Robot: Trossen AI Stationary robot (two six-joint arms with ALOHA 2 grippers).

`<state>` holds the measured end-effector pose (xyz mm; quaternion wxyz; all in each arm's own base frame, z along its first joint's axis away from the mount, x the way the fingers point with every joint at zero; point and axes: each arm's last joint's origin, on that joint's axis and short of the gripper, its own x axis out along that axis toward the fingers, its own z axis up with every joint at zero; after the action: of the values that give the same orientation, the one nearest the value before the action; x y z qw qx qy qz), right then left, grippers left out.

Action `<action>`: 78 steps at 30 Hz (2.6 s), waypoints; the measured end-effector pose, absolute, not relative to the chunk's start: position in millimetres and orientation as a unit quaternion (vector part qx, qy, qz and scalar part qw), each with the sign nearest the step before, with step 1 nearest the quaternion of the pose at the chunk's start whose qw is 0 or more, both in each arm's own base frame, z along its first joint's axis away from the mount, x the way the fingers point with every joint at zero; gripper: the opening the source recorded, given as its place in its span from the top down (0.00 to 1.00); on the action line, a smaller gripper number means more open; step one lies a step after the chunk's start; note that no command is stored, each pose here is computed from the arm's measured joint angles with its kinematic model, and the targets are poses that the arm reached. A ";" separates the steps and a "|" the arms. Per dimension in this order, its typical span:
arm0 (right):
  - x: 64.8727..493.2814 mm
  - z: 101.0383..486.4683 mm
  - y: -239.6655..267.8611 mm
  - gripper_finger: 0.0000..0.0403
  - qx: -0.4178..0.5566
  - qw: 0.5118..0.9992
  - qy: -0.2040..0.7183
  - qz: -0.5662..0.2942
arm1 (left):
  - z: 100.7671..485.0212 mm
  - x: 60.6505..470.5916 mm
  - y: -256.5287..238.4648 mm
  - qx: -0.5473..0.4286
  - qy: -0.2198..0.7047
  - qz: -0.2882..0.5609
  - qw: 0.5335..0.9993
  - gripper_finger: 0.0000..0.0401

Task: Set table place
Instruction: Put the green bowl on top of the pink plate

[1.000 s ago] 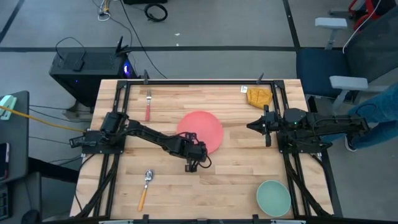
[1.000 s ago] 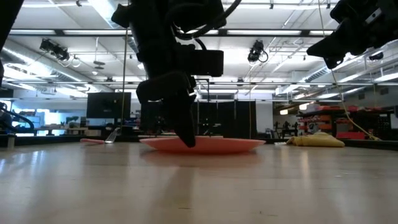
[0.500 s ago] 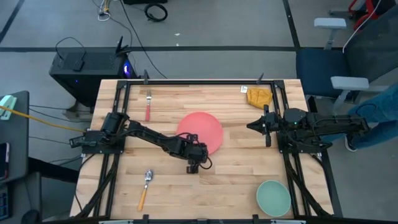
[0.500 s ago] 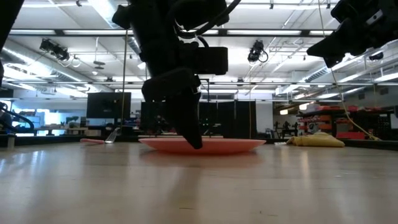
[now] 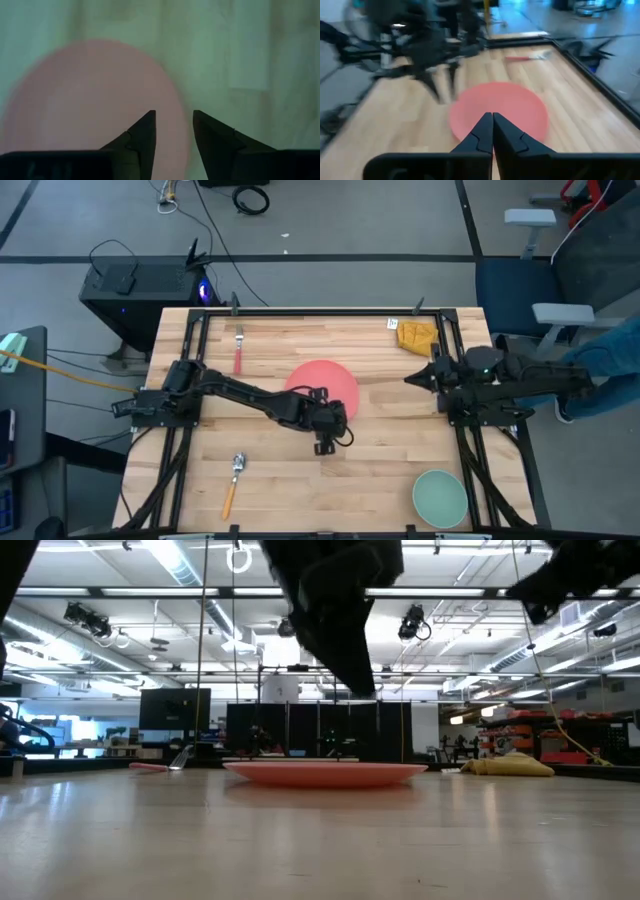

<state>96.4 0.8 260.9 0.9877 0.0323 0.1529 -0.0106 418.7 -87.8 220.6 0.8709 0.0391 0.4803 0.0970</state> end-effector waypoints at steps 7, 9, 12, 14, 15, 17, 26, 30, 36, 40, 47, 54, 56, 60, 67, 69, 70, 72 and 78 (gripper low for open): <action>90.0 289.8 17.3 0.99 0.087 0.947 0.298 0.088 | 272.6 420.7 -83.4 0.088 0.445 0.173 0.874 0.66; 90.3 297.7 23.5 0.99 0.087 0.930 0.338 0.116 | 286.3 418.5 -83.0 0.085 0.439 0.175 0.877 0.66; 89.5 312.6 33.9 0.99 0.094 0.899 0.399 0.152 | 307.3 413.1 -83.7 0.077 0.425 0.174 0.885 0.65; 88.3 319.1 41.2 0.99 0.093 0.870 0.453 0.168 | 319.7 410.1 -84.9 0.070 0.409 0.172 0.893 0.66; 88.4 322.2 45.4 0.99 0.094 0.856 0.477 0.173 | 325.5 409.2 -85.2 0.067 0.403 0.171 0.897 0.66; 89.9 327.1 55.3 0.99 0.096 0.833 0.511 0.186 | 336.8 404.5 -87.7 0.067 0.397 0.167 0.900 0.67; 104.3 310.4 114.4 0.99 0.072 0.746 0.616 0.244 | 367.0 395.9 -102.5 0.063 0.361 0.144 0.919 0.65; 113.7 302.5 133.0 0.99 0.078 0.738 0.626 0.240 | 369.6 394.1 -110.2 0.064 0.357 0.135 0.922 0.67; 124.3 290.8 143.4 0.95 0.089 0.732 0.649 0.186 | 374.6 391.7 -119.8 0.058 0.345 0.124 0.929 0.70; 130.8 282.6 149.3 0.87 0.070 0.731 0.657 0.171 | 375.6 391.9 -123.0 0.055 0.337 0.121 0.932 0.71; 149.1 265.7 159.4 0.69 0.039 0.741 0.655 0.140 | 376.8 392.9 -124.3 0.051 0.329 0.119 0.935 0.71; 166.4 248.9 167.2 0.66 0.018 0.730 0.666 0.151 | 378.3 394.1 -124.7 0.047 0.320 0.119 0.939 0.73; 169.3 245.4 169.6 0.66 0.015 0.723 0.671 0.165 | 378.5 394.3 -124.8 0.046 0.319 0.119 0.939 0.73; 170.7 234.0 171.6 0.66 0.001 0.718 0.674 0.177 | 378.5 394.4 -124.8 0.046 0.318 0.119 0.939 0.72; 168.1 208.4 170.7 0.66 0.008 0.709 0.678 0.194 | 378.4 394.4 -124.8 0.047 0.319 0.118 0.939 0.72; 166.4 202.4 169.0 0.66 0.006 0.707 0.680 0.193 | 378.4 394.4 -124.8 0.047 0.319 0.118 0.939 0.72; 165.5 198.9 168.1 0.66 0.006 0.706 0.682 0.192 | 378.4 394.4 -124.8 0.047 0.319 0.118 0.939 0.72; 163.5 192.2 166.3 0.66 0.005 0.704 0.684 0.190 | 378.4 394.4 -124.8 0.047 0.319 0.118 0.939 0.72; 162.4 177.4 166.0 0.68 0.016 0.711 0.670 0.211 | 379.1 395.1 -124.9 0.045 0.314 0.118 0.941 0.72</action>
<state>162.4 166.0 177.4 0.7111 0.0165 0.6703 0.2113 395.1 -124.9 379.1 0.9410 0.0451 0.3139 0.1180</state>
